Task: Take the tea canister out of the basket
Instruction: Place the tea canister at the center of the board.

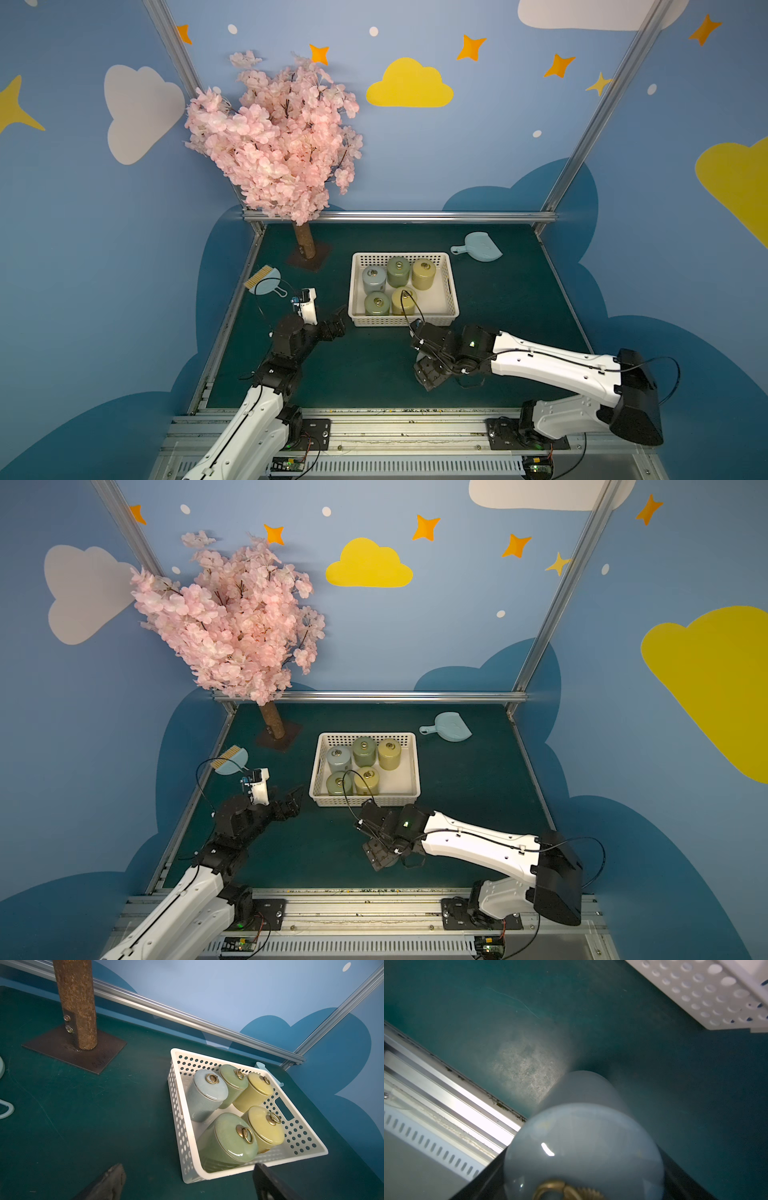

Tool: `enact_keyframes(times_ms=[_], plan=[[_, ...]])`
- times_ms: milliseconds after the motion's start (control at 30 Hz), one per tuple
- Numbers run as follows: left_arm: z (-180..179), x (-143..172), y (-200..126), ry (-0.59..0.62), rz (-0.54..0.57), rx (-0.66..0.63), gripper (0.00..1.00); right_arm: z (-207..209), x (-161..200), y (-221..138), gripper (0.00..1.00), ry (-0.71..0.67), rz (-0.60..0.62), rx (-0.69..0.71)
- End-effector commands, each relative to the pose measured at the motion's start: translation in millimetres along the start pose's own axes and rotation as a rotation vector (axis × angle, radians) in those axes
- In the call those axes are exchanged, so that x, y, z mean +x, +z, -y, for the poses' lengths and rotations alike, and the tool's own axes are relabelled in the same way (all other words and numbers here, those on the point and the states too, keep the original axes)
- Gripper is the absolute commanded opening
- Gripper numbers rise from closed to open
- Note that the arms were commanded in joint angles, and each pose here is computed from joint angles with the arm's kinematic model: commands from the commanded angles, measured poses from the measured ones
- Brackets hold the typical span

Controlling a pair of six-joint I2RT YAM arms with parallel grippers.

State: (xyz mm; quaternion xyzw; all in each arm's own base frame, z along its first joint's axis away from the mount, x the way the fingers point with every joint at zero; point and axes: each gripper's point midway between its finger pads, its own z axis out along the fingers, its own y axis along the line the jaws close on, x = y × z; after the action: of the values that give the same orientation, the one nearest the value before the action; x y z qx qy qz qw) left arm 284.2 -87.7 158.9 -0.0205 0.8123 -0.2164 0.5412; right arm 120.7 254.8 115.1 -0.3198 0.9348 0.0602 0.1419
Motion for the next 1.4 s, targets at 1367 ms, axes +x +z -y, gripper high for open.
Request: enact_keyframes(times_ms=[1367], plan=[[-1, 2, -1, 0.011, 0.004, -0.003, 1.0, 24, 56, 19, 0.74, 0.179, -0.006, 0.054]])
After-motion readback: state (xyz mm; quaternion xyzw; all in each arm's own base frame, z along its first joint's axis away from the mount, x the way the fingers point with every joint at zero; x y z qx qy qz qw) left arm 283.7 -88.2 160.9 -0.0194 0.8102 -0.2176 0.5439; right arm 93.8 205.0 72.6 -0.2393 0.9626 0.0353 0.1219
